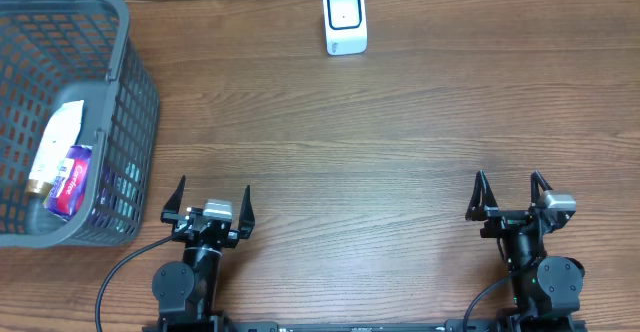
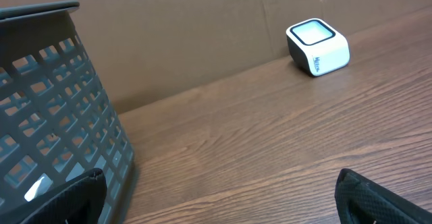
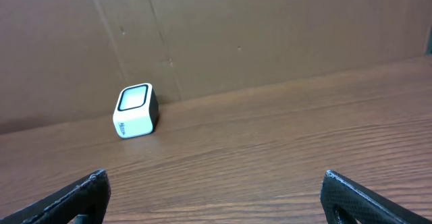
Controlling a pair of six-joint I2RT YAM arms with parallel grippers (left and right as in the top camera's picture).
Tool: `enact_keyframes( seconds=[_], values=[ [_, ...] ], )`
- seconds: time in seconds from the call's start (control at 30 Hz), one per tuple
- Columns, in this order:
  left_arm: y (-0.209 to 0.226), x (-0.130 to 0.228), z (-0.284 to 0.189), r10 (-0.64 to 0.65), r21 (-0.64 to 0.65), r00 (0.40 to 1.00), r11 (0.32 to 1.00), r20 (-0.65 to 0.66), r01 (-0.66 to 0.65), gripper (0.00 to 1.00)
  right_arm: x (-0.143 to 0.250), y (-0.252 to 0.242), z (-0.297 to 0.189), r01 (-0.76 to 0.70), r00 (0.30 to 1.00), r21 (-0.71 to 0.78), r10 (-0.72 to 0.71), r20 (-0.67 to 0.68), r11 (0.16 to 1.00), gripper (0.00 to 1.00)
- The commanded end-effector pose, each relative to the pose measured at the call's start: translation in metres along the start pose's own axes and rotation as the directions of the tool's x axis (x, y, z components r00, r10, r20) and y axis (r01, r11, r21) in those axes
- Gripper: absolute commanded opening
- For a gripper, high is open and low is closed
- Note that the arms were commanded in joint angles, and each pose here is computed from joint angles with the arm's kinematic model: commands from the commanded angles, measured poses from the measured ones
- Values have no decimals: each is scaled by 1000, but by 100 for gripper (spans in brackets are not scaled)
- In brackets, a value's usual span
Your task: Scan the item barcode
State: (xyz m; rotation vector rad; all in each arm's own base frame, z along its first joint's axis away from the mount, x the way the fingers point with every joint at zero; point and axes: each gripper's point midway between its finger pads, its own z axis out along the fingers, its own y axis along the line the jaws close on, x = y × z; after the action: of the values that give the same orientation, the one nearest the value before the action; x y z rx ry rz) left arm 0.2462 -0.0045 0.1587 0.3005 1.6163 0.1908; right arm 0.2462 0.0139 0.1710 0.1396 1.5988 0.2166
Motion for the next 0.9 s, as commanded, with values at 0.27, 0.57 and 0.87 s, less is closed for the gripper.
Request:
enact_keyframes(
  seconds=[0.27, 0.57, 0.87],
  values=[
    [6, 3, 0, 22, -33, 1000, 999, -12, -23, 100, 1, 1, 0, 5, 1000, -7, -4, 8, 1000, 100],
    [-6, 23, 5, -94, 22, 990, 995, -109, 97, 100, 0, 1, 0, 5, 1000, -6, -5, 9, 1000, 100],
    [-3, -7, 17, -100, 89, 979, 989, -179, 118, 100, -3, 9, -1, -29, 1000, -49, 29, 3, 998, 100]
  ],
)
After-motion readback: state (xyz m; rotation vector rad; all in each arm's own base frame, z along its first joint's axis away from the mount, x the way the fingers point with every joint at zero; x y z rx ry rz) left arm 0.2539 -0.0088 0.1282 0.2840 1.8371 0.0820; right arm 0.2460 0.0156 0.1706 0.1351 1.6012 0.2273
